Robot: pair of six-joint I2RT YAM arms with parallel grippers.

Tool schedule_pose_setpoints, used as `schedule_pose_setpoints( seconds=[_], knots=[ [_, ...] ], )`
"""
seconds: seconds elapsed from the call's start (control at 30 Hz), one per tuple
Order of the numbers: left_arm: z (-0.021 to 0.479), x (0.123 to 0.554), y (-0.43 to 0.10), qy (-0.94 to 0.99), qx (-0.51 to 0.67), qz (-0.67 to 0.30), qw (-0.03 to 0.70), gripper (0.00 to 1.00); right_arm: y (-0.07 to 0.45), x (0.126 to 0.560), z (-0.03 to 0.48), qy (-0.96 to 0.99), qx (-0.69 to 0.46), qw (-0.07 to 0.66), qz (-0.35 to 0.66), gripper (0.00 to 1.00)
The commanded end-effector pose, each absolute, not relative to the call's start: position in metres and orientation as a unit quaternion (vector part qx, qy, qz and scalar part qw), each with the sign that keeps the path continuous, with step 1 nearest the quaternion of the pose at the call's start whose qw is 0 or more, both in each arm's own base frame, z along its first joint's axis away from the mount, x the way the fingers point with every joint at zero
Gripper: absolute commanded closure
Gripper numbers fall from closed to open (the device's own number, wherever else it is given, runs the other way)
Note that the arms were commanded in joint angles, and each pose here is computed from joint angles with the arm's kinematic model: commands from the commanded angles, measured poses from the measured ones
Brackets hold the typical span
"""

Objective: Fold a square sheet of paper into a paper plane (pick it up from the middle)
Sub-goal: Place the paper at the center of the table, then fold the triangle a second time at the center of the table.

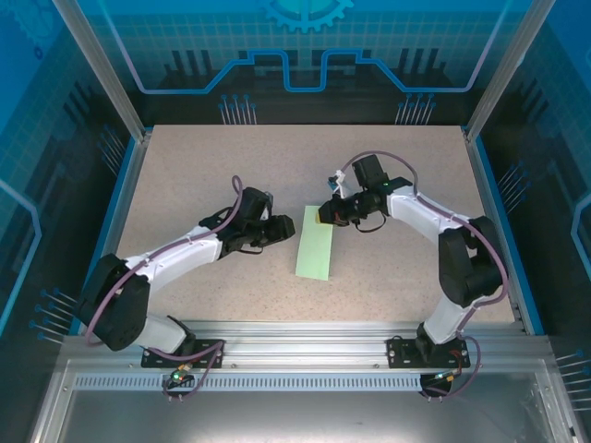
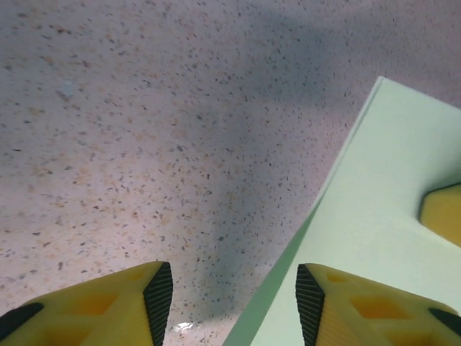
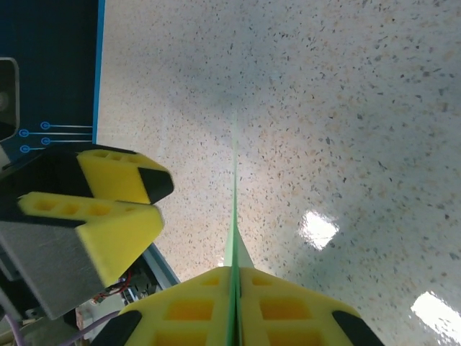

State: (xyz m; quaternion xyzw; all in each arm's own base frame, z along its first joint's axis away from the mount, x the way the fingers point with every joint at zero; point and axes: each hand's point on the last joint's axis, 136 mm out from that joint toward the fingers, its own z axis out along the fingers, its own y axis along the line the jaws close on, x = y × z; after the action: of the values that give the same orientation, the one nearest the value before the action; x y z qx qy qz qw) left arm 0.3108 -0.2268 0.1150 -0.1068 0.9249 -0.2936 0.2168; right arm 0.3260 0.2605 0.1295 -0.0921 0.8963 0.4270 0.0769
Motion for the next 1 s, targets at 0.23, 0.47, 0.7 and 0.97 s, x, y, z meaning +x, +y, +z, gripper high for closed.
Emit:
schedule_pose_setpoints(
  seconds=[0.23,0.47,0.7,0.97],
  knots=[
    [0.107,0.303,-0.230,0.928,-0.098,-0.306,0.188,0.45,0.259,0.353,0.069,0.917,-0.080,0.034,0.388,0.73],
    [0.094,0.301,-0.241,0.930,-0.088,-0.320,0.160,0.43,0.211,0.373,0.068,0.953,-0.045,0.064,0.293,0.41],
    [0.075,0.302,-0.253,0.931,-0.089,-0.331,0.126,0.40,0.192,0.350,0.089,0.966,-0.028,0.093,0.240,0.32],
    [0.059,0.306,-0.262,0.932,-0.092,-0.338,0.099,0.39,0.219,0.312,0.075,0.953,-0.003,0.071,0.294,0.38]
  ],
)
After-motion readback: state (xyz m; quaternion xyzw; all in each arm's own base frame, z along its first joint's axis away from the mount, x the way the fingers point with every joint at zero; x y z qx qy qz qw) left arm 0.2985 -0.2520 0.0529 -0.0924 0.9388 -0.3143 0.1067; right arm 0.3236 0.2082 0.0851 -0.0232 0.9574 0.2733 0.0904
